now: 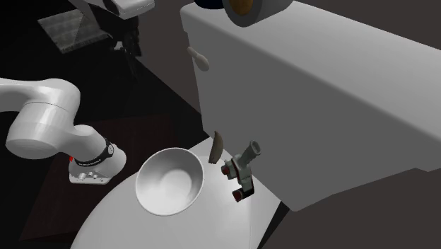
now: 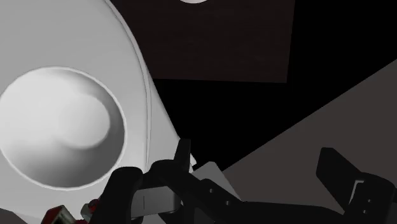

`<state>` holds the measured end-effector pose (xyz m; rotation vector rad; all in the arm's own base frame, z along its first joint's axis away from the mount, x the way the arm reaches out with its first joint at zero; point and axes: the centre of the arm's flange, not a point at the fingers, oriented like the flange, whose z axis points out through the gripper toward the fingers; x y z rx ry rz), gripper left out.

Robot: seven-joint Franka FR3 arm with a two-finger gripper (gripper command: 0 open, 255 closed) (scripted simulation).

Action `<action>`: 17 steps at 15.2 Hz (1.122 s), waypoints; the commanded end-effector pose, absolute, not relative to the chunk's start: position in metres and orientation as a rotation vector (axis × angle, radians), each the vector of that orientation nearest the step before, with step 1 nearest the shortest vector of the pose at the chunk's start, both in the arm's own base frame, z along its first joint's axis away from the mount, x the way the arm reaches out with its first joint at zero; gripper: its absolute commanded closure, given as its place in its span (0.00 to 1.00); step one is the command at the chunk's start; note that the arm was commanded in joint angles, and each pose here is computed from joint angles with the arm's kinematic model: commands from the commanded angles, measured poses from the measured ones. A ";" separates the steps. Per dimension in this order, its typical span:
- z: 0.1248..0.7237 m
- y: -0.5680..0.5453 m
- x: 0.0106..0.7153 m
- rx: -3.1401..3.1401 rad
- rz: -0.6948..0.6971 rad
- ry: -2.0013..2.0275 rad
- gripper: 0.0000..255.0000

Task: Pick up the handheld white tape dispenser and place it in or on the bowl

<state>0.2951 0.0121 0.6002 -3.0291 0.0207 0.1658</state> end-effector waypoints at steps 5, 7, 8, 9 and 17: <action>0.566 -0.029 0.307 -2.989 0.067 0.028 0.00; 0.549 -0.049 0.314 -2.968 0.019 0.031 0.00; 0.541 -0.058 0.318 -2.957 -0.005 0.033 0.00; 0.532 -0.068 0.321 -2.946 -0.029 0.035 0.00; 0.461 -0.143 0.355 -2.850 -0.214 0.048 0.00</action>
